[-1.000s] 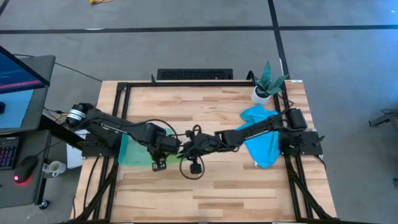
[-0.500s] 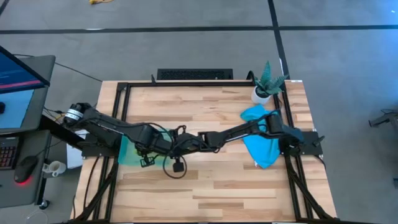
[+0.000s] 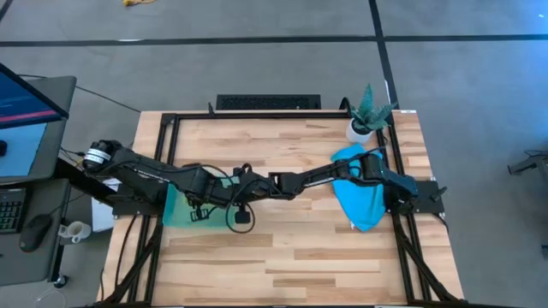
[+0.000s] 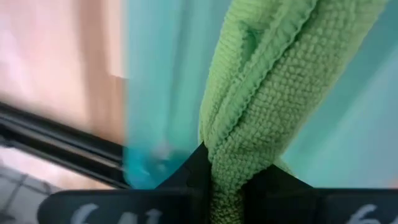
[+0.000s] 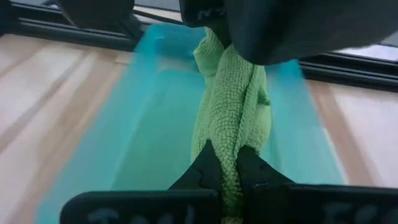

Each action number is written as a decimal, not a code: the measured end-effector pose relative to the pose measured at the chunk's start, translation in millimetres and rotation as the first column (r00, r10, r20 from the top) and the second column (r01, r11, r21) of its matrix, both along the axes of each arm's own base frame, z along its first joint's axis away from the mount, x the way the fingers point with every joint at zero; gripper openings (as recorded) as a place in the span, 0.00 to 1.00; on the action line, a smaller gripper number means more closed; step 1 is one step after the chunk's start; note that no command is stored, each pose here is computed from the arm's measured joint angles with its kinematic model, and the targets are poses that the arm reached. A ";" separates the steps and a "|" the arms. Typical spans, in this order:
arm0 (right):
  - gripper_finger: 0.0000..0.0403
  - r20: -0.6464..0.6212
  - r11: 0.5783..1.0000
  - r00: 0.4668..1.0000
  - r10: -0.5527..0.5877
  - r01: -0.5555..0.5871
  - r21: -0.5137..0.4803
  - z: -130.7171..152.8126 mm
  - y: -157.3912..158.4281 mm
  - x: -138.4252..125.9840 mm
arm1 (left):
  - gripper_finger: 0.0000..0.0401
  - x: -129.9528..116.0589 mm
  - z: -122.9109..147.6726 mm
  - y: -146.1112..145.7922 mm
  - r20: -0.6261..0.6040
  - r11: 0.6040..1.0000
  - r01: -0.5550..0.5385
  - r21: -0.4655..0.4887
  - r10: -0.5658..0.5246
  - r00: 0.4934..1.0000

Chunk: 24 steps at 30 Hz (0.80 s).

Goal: Roll microfiber towels into tight, uniform cylinder then place into a basket
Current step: Put the green towel into the green bin

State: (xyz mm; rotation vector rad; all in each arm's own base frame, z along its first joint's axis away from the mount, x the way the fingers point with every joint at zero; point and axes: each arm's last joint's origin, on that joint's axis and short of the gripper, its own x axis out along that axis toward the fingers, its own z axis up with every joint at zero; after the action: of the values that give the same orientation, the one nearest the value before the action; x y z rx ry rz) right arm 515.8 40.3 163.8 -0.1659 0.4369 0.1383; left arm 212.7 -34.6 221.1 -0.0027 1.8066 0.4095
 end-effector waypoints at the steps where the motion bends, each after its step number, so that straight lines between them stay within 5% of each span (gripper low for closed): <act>1: 0.06 -0.001 1.000 1.000 -0.006 0.006 -0.001 -0.1 -3.2 0.2 | 0.08 0.3 -0.1 3.3 0.001 1.000 0.004 0.019 -0.004 1.000; 24: 0.06 -0.129 0.994 0.987 -0.099 0.105 0.037 -27.9 -38.4 -0.1 | 0.08 -1.2 -39.8 58.0 0.074 0.998 0.026 -0.056 -0.022 0.997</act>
State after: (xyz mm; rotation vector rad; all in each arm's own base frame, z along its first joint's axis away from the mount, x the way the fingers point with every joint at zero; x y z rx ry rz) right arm 515.7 1.9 135.9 -0.0917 0.5673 0.0576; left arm 211.5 23.3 181.3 -0.0353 1.7435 0.3367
